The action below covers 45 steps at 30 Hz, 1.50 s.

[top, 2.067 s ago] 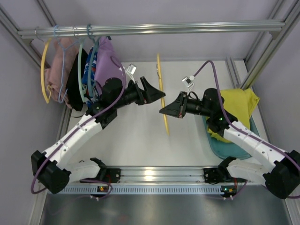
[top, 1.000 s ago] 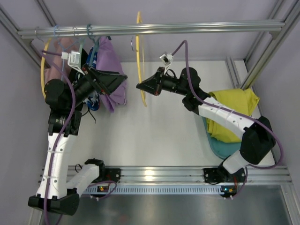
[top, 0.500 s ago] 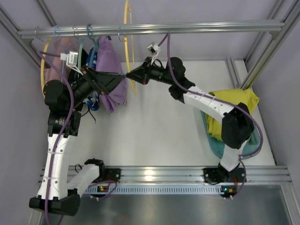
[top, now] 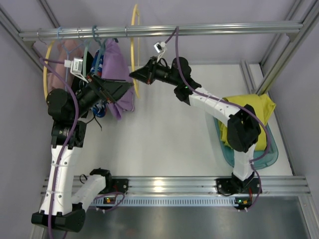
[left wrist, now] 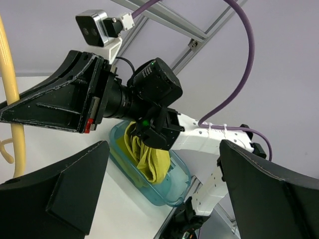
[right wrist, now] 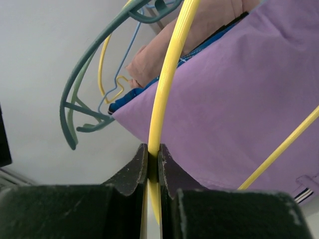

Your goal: Remove the trousers from the hanger

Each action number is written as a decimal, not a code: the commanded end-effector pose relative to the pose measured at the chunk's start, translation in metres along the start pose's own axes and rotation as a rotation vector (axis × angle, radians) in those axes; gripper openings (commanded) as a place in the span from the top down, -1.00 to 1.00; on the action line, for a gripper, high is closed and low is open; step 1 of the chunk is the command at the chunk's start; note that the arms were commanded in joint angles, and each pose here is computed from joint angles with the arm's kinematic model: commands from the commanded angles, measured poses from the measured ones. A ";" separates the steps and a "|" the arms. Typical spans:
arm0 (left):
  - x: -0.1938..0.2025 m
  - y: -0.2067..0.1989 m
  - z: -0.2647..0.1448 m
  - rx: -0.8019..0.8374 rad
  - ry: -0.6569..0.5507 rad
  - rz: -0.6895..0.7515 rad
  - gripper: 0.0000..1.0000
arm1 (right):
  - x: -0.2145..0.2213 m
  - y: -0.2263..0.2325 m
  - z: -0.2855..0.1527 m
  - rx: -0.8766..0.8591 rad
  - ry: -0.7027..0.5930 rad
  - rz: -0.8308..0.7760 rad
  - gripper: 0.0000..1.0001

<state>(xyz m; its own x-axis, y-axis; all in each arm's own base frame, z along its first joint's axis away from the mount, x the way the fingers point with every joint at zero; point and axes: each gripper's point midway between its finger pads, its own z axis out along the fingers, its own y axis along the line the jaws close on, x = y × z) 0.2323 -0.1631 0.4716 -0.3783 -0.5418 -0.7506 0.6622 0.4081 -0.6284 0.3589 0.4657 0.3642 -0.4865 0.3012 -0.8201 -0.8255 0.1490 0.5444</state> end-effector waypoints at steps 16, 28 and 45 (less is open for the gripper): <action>-0.013 -0.009 0.000 0.024 -0.053 0.031 -0.97 | -0.039 0.048 0.001 0.013 -0.062 0.371 1.00; -0.014 -0.001 0.002 -0.014 -0.035 0.067 -0.97 | -0.042 0.064 -0.034 0.050 -0.068 0.329 -0.67; -0.006 0.042 0.010 -0.210 0.288 0.223 -0.97 | -0.074 0.035 -0.217 0.420 -0.127 -0.154 -0.99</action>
<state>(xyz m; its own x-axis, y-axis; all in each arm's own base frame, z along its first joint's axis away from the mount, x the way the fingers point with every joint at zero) 0.2719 -0.1591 0.4535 -0.4546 -0.3109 -0.8347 0.6004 0.5853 -0.5450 0.3166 0.2801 0.3896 -0.4699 0.4123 -0.7805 -0.6317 0.4606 0.6236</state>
